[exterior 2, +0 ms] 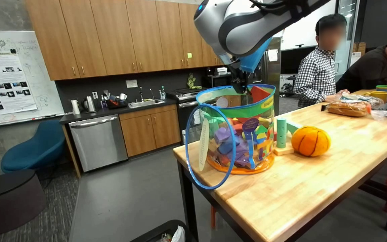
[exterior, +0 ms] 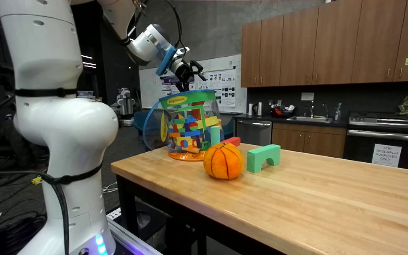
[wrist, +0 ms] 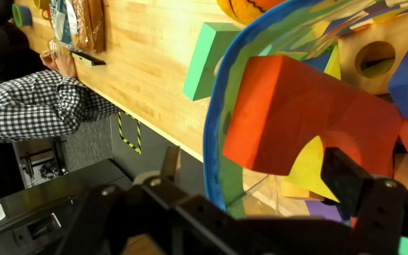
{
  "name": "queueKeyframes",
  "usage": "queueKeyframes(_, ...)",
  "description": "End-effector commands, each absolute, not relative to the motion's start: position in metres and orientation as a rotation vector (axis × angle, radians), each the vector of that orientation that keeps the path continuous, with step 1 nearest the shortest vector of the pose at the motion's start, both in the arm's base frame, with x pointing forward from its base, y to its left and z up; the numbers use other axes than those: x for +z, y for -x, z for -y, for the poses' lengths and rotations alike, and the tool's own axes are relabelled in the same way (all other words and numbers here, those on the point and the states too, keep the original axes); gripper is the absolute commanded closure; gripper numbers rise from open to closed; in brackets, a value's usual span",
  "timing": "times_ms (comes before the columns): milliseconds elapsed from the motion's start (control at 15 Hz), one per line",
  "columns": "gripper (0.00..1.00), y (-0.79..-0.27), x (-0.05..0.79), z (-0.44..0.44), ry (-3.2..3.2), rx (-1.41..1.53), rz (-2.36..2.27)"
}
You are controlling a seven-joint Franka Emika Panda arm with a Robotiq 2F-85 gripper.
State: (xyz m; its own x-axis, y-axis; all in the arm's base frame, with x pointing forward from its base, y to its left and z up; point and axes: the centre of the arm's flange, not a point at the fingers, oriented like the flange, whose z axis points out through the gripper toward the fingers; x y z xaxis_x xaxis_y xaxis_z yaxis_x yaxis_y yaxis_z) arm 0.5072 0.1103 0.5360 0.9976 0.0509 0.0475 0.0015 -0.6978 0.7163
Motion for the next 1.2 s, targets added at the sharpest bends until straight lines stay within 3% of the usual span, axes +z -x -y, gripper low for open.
queueKeyframes(0,0.0,-0.511,0.535,-0.11,-2.322,0.058,0.033)
queueKeyframes(1133,0.0,-0.519,0.523,-0.123,-2.301,0.019,0.152)
